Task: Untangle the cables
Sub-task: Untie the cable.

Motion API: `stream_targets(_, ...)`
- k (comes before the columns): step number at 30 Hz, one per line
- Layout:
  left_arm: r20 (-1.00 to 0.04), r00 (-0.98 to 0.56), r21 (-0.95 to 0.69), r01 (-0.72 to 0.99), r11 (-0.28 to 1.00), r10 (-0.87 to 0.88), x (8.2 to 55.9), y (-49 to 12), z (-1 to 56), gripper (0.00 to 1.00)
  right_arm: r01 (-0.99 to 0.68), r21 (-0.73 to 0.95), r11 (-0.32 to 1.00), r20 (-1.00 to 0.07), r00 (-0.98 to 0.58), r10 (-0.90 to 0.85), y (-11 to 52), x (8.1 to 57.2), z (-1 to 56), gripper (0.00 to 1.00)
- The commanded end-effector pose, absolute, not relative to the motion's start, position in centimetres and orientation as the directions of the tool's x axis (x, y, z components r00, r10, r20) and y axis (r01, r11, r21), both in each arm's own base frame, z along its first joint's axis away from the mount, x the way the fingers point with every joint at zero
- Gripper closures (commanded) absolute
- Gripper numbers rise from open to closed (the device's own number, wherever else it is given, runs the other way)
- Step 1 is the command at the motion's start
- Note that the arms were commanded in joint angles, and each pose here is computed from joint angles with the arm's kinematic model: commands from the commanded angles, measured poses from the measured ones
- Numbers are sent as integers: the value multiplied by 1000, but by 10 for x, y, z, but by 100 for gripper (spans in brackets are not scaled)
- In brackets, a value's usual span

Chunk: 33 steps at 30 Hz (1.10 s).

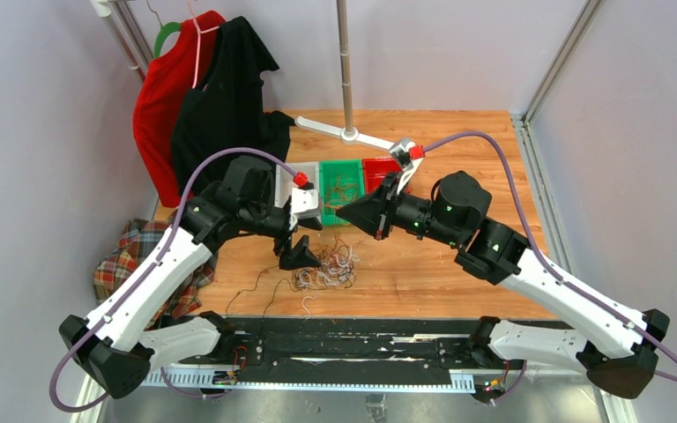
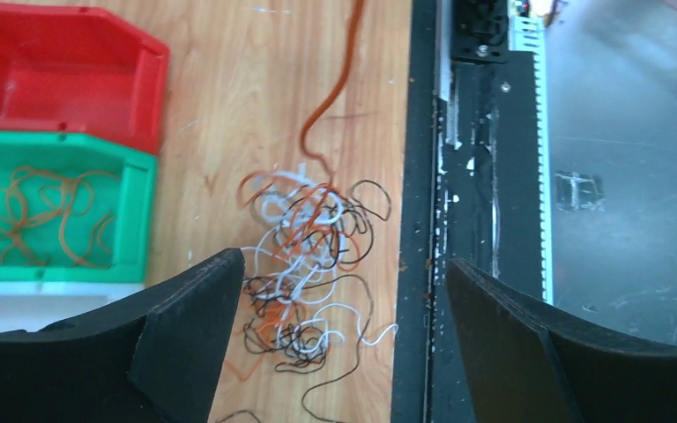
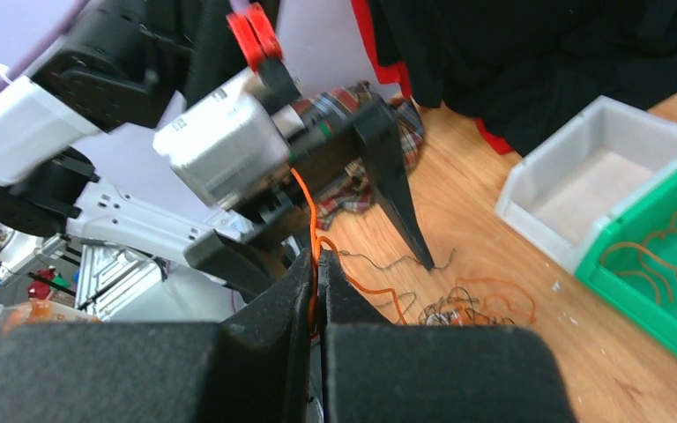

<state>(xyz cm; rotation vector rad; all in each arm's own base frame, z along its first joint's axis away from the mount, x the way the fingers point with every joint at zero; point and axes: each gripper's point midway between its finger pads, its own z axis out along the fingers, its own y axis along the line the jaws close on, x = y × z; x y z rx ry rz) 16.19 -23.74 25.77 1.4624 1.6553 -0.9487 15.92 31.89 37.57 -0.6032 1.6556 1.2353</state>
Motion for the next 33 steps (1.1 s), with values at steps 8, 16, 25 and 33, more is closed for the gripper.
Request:
stream_targets(8, -894, -138, -116, 990, 78, 426, 175, -256, 235, 37, -848, 465, 253, -875, -397, 277, 334, 162, 425, 99)
stream_targets(16, -892, -231, -198, 972, 123, 388, 178, -262, 225, 66, -843, 481, 240, -864, -409, 294, 338, 164, 422, 99)
stream_targets(25, -891, -344, -333, 939, 88, 297, 168, -276, 243, 83, -816, 519, 255, -844, -443, 301, 342, 170, 403, 99)
stream_targets(33, -892, -335, -320, 942, 101, 304, 166, -272, 259, 99, -798, 515, 313, -850, -430, 303, 333, 176, 387, 97)
